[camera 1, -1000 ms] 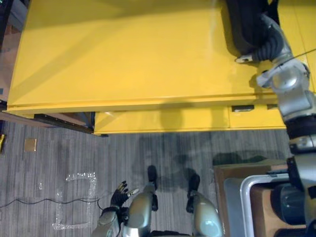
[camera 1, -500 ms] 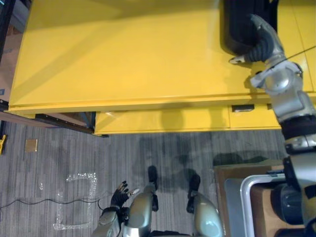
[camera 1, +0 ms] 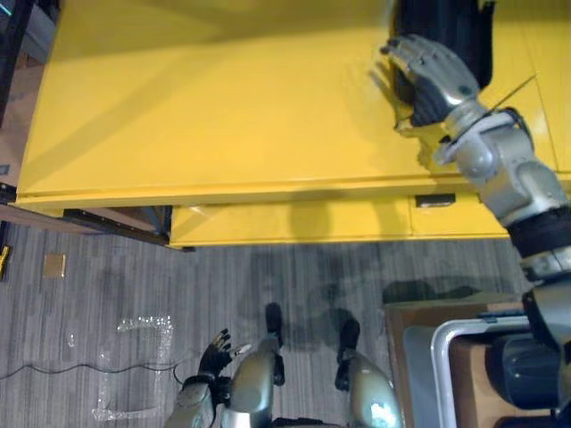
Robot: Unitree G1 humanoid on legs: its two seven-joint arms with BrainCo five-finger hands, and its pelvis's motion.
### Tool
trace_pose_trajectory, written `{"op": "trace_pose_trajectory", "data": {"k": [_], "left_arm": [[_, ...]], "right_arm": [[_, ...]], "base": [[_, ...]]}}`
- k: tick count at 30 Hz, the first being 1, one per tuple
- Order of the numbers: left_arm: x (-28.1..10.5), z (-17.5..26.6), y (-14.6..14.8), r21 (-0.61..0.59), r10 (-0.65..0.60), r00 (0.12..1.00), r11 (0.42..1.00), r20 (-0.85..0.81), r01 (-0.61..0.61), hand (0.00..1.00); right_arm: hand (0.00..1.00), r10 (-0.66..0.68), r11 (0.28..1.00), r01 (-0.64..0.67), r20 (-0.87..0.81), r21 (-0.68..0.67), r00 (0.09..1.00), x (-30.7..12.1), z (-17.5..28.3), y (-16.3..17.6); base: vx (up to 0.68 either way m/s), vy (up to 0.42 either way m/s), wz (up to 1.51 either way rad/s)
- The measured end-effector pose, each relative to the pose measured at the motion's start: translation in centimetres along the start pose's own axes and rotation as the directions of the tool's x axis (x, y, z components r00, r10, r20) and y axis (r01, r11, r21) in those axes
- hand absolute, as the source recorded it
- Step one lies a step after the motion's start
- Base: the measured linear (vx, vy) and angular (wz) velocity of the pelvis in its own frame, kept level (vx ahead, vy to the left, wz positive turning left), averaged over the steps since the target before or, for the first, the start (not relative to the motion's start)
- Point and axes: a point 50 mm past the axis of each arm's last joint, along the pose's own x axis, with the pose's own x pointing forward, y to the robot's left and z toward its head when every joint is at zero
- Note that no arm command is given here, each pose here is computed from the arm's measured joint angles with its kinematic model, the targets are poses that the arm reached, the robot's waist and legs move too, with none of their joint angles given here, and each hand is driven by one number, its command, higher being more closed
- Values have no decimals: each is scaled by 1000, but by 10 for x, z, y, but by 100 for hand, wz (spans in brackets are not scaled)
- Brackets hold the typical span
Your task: Walk over and take plastic housings, then place them on the shelf
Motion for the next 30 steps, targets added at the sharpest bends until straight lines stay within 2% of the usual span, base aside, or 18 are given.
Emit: {"op": "trace_pose_trajectory", "data": {"k": [3, 6, 9, 11, 13, 15, 17, 18, 20, 22, 23, 24, 26, 29, 30], "left_arm": [[0, -3, 3, -1, 11, 1000, 1000, -10, -11, 0], [0, -4, 7, -9, 28, 999, 1000, -14, -29, 0], [0, -4, 7, -11, 29, 1000, 999, -9, -30, 0], [-1, -7, 7, -13, 34, 999, 999, -21, -34, 0], [-1, -10, 9, -13, 44, 999, 999, -31, -45, 0], [-2, -17, 10, -9, 51, 997, 999, -57, -52, 0], [-2, -19, 10, -8, 54, 997, 998, -62, -55, 0], [-2, -19, 10, -8, 54, 997, 998, -56, -54, 0], [-2, -19, 10, -5, 55, 997, 998, -57, -55, 0], [-2, -19, 10, -5, 55, 997, 998, -49, -56, 0], [-2, -19, 10, -4, 55, 997, 998, -44, -56, 0], [-2, -20, 10, -1, 53, 997, 999, -47, -53, 0], [-1, -19, 9, 0, 52, 997, 999, -48, -52, 0], [-1, -20, 7, 7, 56, 997, 998, -52, -55, 0], [-1, -19, 7, 10, 57, 997, 998, -53, -57, 0]], "right_arm": [[0, 20, 1000, -20, -10, -10, 1000, -5, -2, 8], [0, -36, 999, 36, -50, 5, 998, -15, -6, 20], [0, -263, 964, 265, -70, 27, 962, -20, -7, -3], [0, -453, 888, 456, -47, 65, 890, -24, 3, -33], [0, -521, 845, 517, -9, 140, 854, -26, 19, -42], [0, -515, 814, 490, -1, 313, 857, -30, 42, -32], [0, -500, 786, 460, -14, 414, 866, -30, 51, -26], [0, -473, 752, 421, -29, 506, 880, -29, 60, -19], [0, -443, 726, 381, -36, 572, 896, -26, 68, -13], [0, -416, 665, 341, -51, 664, 908, -21, 78, -8], [0, -400, 607, 309, -55, 732, 915, -19, 84, -6], [0, -364, 512, 251, -57, 821, 930, -16, 91, -2], [0, -326, 424, 200, -57, 883, 943, -13, 97, 1], [0, -222, 227, 101, -50, 969, 974, -6, 110, 14], [0, -200, 201, 90, -49, 975, 979, -4, 113, 18]], "base": [[0, 0, 0], [19, 11, -8], [-3, 22, -15], [-6, 22, -6], [0, 0, 0], [0, 0, 0], [15, -6, -1], [0, 0, 0], [0, 0, 0], [0, 0, 0], [0, 0, 0], [0, 0, 0], [0, 0, 0], [0, 0, 0], [0, 0, 0]]}}
